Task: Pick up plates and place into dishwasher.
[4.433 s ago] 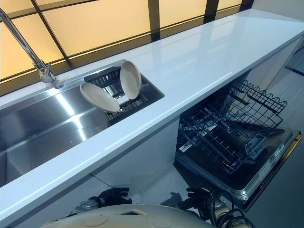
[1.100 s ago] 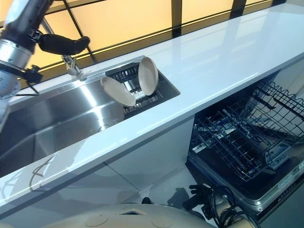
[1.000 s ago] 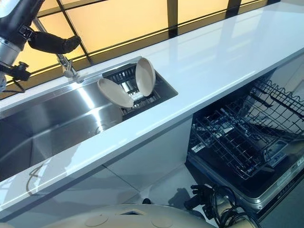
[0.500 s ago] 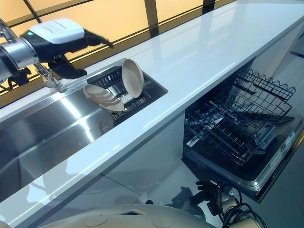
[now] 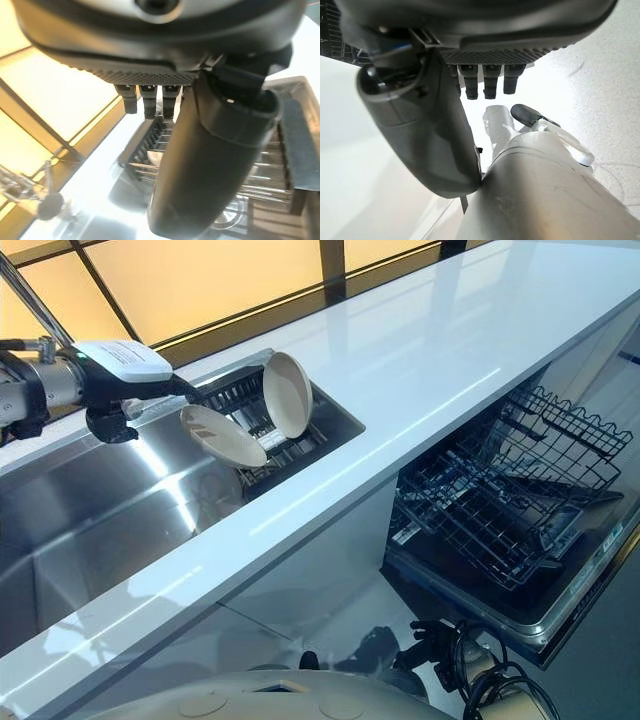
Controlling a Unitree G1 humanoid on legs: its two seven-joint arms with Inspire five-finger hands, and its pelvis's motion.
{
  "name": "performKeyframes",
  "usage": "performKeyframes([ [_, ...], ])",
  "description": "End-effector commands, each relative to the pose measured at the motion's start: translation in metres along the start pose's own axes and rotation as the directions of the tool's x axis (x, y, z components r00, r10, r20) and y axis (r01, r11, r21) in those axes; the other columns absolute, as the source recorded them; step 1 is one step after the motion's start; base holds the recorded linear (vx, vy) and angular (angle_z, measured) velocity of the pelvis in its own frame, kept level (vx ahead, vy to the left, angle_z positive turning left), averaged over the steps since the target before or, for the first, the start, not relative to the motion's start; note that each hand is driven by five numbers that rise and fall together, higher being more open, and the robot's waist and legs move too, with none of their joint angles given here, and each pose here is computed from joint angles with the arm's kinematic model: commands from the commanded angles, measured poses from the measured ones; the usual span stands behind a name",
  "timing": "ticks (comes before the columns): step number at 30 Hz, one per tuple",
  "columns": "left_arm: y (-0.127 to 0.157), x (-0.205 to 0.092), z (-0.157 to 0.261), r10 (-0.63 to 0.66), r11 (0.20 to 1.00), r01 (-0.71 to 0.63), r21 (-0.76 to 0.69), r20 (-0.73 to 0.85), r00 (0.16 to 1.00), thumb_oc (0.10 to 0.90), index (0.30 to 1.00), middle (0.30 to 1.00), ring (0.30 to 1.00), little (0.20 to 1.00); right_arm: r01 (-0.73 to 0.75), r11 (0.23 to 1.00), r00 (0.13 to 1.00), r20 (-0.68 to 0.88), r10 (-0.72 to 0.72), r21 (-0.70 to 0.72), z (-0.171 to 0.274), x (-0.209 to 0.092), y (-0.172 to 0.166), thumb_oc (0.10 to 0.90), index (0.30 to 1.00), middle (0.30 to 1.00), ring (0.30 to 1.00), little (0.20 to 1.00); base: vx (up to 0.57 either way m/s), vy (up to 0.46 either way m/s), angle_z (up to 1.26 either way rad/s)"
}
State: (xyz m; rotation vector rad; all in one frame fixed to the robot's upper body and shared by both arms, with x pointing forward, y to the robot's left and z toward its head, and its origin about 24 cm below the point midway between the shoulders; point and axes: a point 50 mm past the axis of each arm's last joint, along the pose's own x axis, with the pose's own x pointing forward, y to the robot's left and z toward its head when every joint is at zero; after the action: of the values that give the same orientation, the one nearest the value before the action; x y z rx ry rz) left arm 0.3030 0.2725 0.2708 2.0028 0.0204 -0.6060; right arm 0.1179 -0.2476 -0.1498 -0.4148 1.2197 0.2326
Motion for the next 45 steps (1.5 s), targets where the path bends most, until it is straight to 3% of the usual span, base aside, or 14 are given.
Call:
performKeyframes([
  [1, 0.048, -0.052, -0.041, 0.190, 0.980, -0.197, -0.009, -0.212, 0.959, 0.800, 0.900, 0.900, 0.900, 0.900, 0.013, 1.000, 0.997, -0.078, -0.015, -0.026, -0.027, -0.006, -0.010, 0.800, 0.900, 0.900, 0.900, 0.900, 0.00, 0.000, 0.00],
  [10, 0.063, -0.048, -0.031, 0.345, 0.937, -0.350, -0.009, -0.146, 0.927, 0.800, 0.900, 0.900, 0.900, 0.900, 0.000, 0.999, 0.998, -0.061, -0.002, -0.035, -0.023, -0.004, -0.004, 0.800, 0.900, 0.900, 0.900, 0.900, 0.00, 0.000, 0.00],
  [45, 0.035, -0.004, 0.006, 0.150, 0.982, -0.153, -0.107, -0.032, 0.988, 0.800, 0.900, 0.900, 0.900, 0.900, 0.006, 1.000, 0.999, -0.052, -0.006, -0.007, -0.031, -0.005, 0.002, 0.800, 0.900, 0.900, 0.900, 0.900, 0.00, -0.006, -0.02],
])
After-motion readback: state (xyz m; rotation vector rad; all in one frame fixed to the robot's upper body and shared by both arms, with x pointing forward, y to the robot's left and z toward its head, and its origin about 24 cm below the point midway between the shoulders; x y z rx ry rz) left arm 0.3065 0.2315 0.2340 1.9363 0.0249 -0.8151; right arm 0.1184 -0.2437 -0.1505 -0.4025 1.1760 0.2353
